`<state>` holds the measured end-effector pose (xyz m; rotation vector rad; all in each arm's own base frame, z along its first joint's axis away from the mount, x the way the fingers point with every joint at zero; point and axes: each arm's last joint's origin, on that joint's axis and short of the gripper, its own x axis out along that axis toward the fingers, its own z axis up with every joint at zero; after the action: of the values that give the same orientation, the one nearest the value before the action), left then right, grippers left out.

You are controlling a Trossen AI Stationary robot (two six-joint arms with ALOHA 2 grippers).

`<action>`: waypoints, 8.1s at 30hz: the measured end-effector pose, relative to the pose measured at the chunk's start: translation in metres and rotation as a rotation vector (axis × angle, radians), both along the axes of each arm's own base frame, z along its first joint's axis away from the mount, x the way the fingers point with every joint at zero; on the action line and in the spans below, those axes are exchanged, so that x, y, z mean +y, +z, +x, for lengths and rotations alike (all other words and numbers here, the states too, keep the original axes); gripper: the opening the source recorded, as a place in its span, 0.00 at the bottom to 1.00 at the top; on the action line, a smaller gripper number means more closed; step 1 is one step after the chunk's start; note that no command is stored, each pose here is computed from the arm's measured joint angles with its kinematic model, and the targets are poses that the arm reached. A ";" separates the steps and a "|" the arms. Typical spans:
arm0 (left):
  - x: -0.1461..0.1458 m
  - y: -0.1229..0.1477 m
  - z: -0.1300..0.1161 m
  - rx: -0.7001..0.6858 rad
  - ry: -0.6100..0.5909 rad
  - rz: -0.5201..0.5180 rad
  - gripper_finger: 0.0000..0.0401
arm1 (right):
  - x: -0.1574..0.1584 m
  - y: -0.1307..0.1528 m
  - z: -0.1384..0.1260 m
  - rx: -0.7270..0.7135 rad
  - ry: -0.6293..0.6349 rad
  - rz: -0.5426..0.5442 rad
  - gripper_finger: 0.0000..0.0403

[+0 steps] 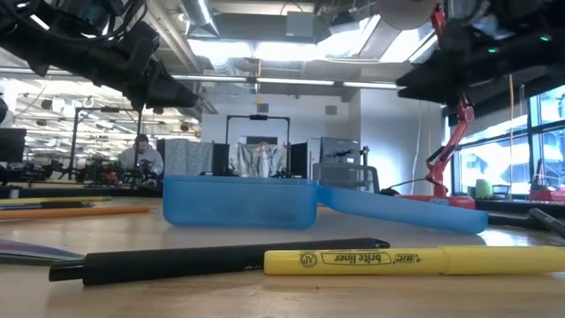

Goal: Pick & place school supplies into a supply box
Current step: Put the pink pencil into the blue supply box

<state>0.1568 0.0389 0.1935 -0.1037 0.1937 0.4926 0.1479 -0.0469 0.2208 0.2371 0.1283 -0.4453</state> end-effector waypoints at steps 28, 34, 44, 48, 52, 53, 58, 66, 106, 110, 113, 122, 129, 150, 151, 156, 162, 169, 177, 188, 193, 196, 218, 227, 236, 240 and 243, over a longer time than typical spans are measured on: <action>0.000 -0.007 -0.002 0.073 0.000 -0.014 0.30 | -0.098 -0.058 0.202 0.760 -0.228 0.187 0.41; -0.001 -0.011 -0.003 0.108 0.004 -0.033 0.29 | -0.117 -0.073 0.215 0.811 -0.234 0.203 0.41; -0.001 -0.014 -0.004 0.139 0.004 -0.045 0.30 | -0.130 -0.079 0.214 0.814 -0.234 0.274 0.41; -0.001 -0.015 -0.005 0.157 0.004 -0.048 0.30 | -0.133 -0.081 0.211 0.828 -0.234 0.283 0.41; -0.001 -0.015 -0.005 0.158 0.003 -0.049 0.30 | -0.135 -0.086 0.210 0.825 -0.191 0.312 0.41; -0.001 -0.015 -0.005 0.158 0.003 -0.049 0.30 | -0.136 -0.086 0.211 0.822 -0.186 0.315 0.41; -0.001 -0.015 -0.005 0.158 0.002 -0.049 0.29 | -0.135 -0.090 0.212 0.838 -0.154 0.296 0.41; -0.001 -0.016 -0.005 0.159 0.002 -0.049 0.30 | -0.142 -0.107 0.213 0.851 -0.088 0.335 0.41; -0.001 -0.016 -0.005 0.166 0.003 -0.050 0.30 | -0.107 -0.081 0.220 0.892 0.086 0.198 0.01; -0.001 -0.016 -0.005 0.166 0.003 -0.050 0.30 | -0.102 -0.078 0.222 0.886 0.102 0.172 0.02; -0.001 -0.016 -0.005 0.166 0.003 -0.051 0.29 | -0.102 -0.078 0.222 0.903 0.087 0.146 0.03; -0.001 -0.017 -0.005 0.170 0.003 -0.051 0.29 | -0.106 -0.068 0.194 1.236 -0.126 -0.025 0.04; -0.001 -0.017 -0.005 0.170 0.003 -0.051 0.30 | -0.120 -0.071 0.171 1.301 -0.271 0.151 0.07; -0.001 -0.017 -0.005 0.170 0.003 -0.051 0.29 | -0.112 -0.073 0.155 1.446 -0.154 0.309 0.34; -0.001 -0.017 -0.005 0.170 0.003 -0.051 0.29 | -0.113 -0.073 0.155 1.448 -0.146 0.302 0.36; -0.001 -0.017 -0.005 0.170 0.003 -0.051 0.30 | -0.112 -0.074 0.156 1.450 -0.105 0.298 0.44; -0.001 -0.017 -0.005 0.170 0.003 -0.052 0.30 | -0.112 -0.075 0.156 1.405 -0.062 0.374 0.44; -0.001 -0.017 -0.005 0.169 0.003 -0.053 0.30 | -0.131 -0.075 0.149 1.362 -0.075 0.409 0.40; -0.001 -0.017 -0.005 0.165 0.006 -0.061 0.29 | -0.146 -0.076 0.142 1.303 -0.048 0.474 0.37; -0.001 -0.017 -0.005 0.166 0.005 -0.060 0.30 | -0.142 -0.100 0.127 1.229 -0.037 0.543 0.35; -0.001 -0.017 -0.005 0.166 0.005 -0.060 0.30 | -0.141 -0.100 0.128 1.201 0.002 0.582 0.23; -0.001 -0.017 -0.005 0.165 0.005 -0.061 0.30 | -0.140 -0.100 0.129 1.187 0.021 0.597 0.14; -0.001 -0.017 -0.005 0.166 0.005 -0.060 0.30 | -0.117 -0.065 0.134 1.139 0.036 0.486 0.05; -0.001 -0.017 -0.005 0.166 0.005 -0.060 0.29 | -0.099 -0.063 0.144 1.149 0.076 0.443 0.05; -0.001 -0.017 -0.005 0.167 0.005 -0.059 0.29 | -0.065 -0.055 0.167 1.114 0.255 0.345 0.06; -0.001 -0.017 -0.005 0.167 0.005 -0.059 0.30 | -0.044 -0.040 0.186 1.091 0.365 0.210 0.06; -0.001 -0.017 -0.005 0.166 0.005 -0.058 0.30 | -0.026 -0.024 0.200 1.080 0.511 0.011 0.06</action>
<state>0.1517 0.0378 0.1769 -0.1204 0.3709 0.5007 0.3481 -0.0727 0.1966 -0.0538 1.2207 -0.0190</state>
